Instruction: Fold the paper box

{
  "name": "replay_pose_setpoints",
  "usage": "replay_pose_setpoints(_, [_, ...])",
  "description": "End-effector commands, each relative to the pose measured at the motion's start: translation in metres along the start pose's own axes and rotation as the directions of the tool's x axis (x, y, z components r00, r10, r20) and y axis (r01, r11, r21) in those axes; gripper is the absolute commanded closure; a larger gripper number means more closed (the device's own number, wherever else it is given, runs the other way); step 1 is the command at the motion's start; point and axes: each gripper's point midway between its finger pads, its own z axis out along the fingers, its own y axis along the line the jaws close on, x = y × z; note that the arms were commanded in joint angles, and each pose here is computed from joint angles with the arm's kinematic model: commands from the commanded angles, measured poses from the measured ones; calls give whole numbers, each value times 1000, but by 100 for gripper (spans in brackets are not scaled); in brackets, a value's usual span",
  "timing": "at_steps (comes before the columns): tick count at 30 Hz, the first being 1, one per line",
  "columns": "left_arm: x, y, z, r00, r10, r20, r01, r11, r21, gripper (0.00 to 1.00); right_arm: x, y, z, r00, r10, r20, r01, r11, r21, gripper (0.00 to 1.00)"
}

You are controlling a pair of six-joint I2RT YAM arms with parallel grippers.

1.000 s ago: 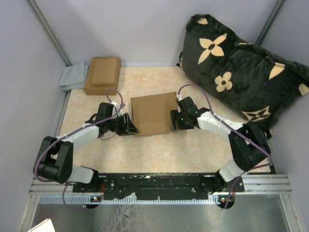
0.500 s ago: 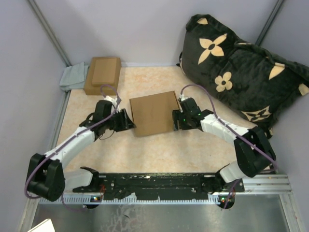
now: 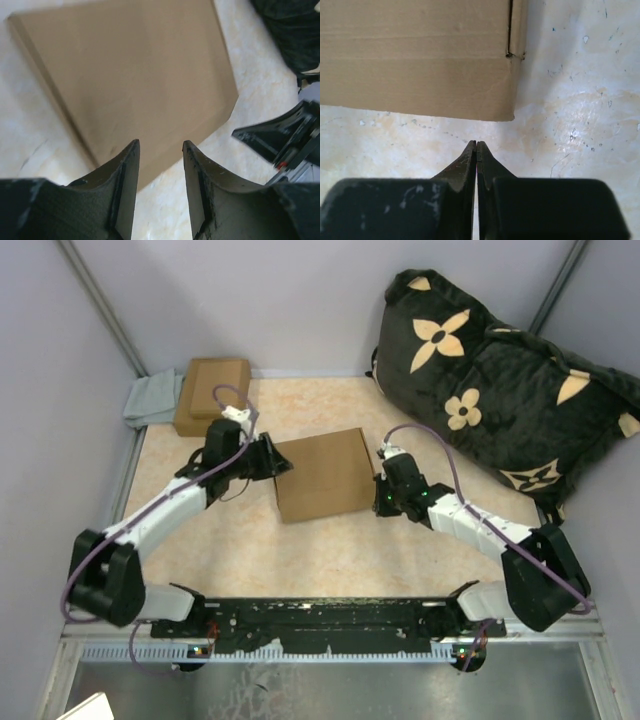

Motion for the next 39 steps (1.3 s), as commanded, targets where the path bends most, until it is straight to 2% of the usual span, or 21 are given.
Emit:
replay_pose_setpoints(1, [-37,-46,42,996,83,43,-88,988,125,54,-19,0,13,994,28,101,-28,1000,1,100])
replay_pose_setpoints(9, [-38,-59,115,986,165,9,-165,980,115,53,-16,-10,36,991,61,120,-68,997,48,100])
replay_pose_setpoints(16, [6,-52,158,972,209,-110,-197,974,114,54,-28,-11,46,987,74,142,-85,994,74,100])
replay_pose_setpoints(23, [45,-41,168,953,211,-217,-188,974,123,56,-44,-2,54,982,89,169,-97,994,45,100])
replay_pose_setpoints(30, [75,-43,168,931,222,-290,-180,970,164,62,-76,15,82,969,123,215,-126,992,2,100])
replay_pose_setpoints(35, [93,-48,172,919,215,-330,-157,968,194,64,-92,37,87,934,199,297,-161,976,-149,100])
replay_pose_setpoints(39, [101,-47,172,917,199,-346,-139,972,191,65,-85,51,78,939,198,281,-141,967,-211,100])
